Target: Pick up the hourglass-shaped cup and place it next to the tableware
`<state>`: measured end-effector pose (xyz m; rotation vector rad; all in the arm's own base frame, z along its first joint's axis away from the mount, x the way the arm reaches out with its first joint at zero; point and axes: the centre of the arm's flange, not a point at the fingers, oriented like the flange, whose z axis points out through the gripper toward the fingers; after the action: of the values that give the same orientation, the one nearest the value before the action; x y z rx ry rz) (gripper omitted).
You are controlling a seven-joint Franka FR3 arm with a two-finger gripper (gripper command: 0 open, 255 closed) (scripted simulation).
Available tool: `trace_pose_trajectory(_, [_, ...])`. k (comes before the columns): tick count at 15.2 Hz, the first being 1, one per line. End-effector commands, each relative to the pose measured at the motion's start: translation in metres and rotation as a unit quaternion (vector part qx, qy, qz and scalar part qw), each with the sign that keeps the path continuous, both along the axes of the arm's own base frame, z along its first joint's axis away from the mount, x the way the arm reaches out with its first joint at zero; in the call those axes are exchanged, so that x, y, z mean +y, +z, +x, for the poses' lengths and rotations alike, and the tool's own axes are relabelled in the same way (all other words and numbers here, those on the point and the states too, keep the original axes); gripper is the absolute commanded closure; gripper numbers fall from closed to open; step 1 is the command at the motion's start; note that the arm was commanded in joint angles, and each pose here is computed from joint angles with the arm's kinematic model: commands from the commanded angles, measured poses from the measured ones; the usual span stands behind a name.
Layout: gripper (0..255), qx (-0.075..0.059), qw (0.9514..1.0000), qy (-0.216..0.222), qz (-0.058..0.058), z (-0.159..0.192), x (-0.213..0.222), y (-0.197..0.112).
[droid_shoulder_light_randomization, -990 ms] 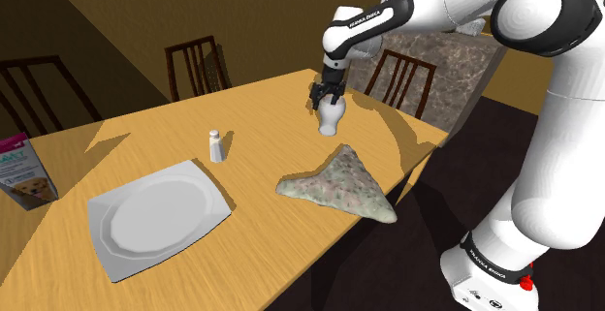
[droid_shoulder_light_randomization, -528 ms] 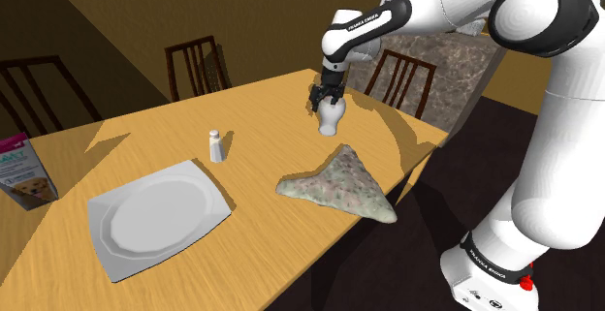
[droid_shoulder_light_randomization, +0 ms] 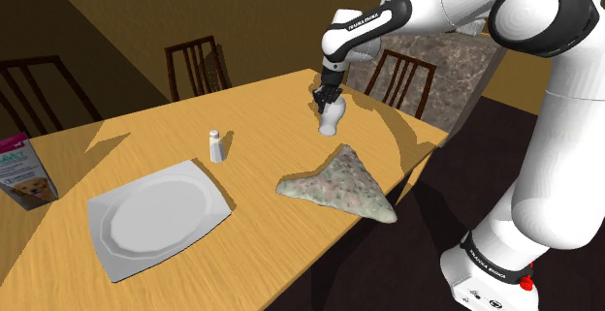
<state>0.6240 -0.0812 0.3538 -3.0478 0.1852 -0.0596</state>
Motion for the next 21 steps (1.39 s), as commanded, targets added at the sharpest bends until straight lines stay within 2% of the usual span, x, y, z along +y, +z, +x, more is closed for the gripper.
trace_pose_trajectory(1, [255,0.001,1.0000,0.000,0.000,0.000,0.000,-0.001])
trace_pose_trajectory(3, [255,0.001,1.0000,0.000,0.000,0.000,0.000,-0.001])
trace_pose_trajectory(21, [255,0.001,1.0000,0.000,0.000,0.000,0.000,0.094])
